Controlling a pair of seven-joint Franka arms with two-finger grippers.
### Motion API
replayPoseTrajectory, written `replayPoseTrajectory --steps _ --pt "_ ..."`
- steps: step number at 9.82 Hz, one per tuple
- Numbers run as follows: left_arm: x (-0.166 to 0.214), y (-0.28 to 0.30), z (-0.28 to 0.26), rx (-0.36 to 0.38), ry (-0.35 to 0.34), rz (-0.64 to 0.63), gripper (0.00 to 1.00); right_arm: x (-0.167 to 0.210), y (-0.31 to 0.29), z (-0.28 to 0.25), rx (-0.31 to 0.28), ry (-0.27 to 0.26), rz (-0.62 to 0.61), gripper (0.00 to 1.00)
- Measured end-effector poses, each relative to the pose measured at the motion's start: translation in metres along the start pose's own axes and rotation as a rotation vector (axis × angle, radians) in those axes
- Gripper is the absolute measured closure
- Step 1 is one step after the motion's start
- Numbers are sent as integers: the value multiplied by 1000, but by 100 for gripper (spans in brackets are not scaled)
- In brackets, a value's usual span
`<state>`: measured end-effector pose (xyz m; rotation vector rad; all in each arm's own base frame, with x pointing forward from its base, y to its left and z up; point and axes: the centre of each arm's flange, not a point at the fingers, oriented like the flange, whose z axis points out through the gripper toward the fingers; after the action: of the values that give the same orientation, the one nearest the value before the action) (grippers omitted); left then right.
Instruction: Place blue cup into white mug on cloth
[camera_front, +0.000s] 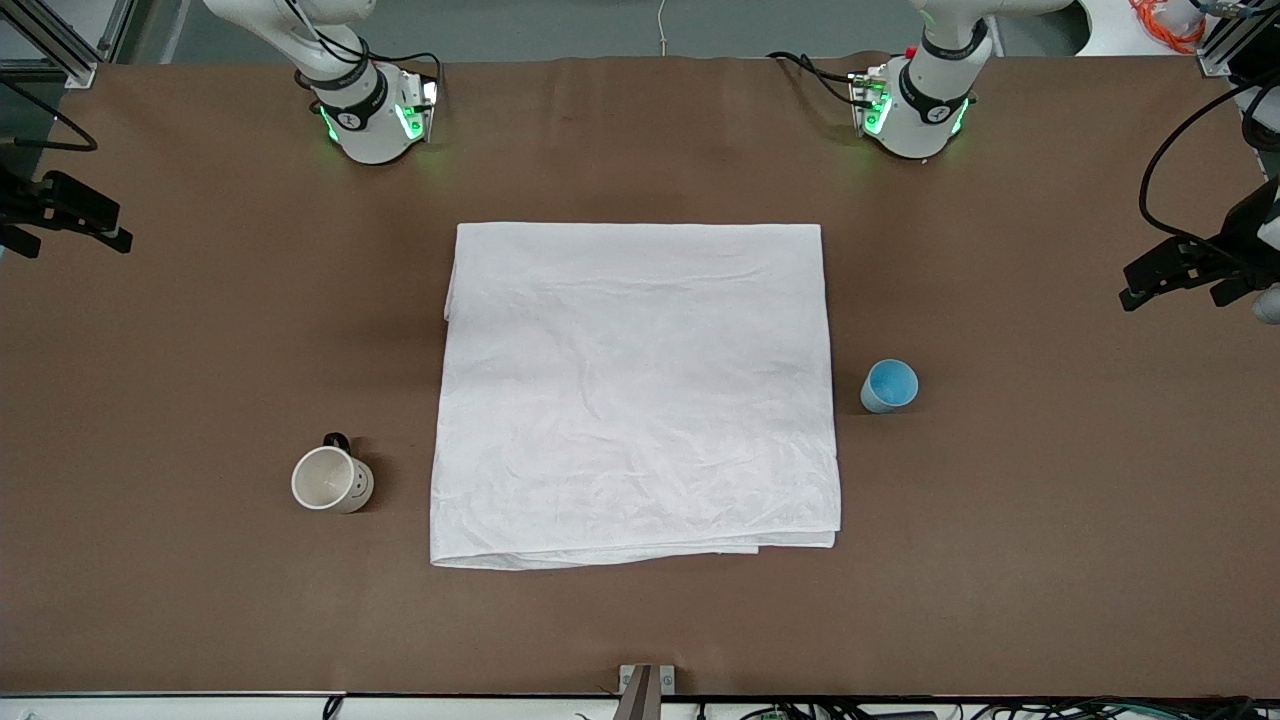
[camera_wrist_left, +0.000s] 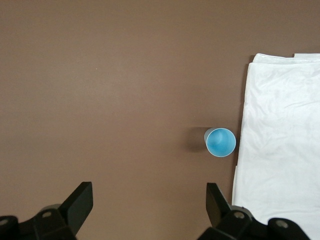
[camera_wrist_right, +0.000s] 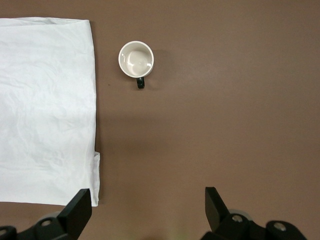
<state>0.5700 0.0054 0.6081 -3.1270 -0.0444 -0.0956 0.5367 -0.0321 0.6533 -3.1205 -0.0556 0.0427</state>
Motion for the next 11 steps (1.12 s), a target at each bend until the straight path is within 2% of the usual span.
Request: replayPoseTrajectory --steps 5,7,9,11 --pt "0 5 0 -1 0 9 0 1 -2 0 0 8 -4 0" --pt "0 5 0 -1 0 9 0 8 -24 10 3 2 -35 0" --pt "0 5 0 0 0 8 0 28 -81 47 -2 -17 -54 0" --pt "0 4 0 0 -1 8 0 56 -101 112 4 30 -62 0"
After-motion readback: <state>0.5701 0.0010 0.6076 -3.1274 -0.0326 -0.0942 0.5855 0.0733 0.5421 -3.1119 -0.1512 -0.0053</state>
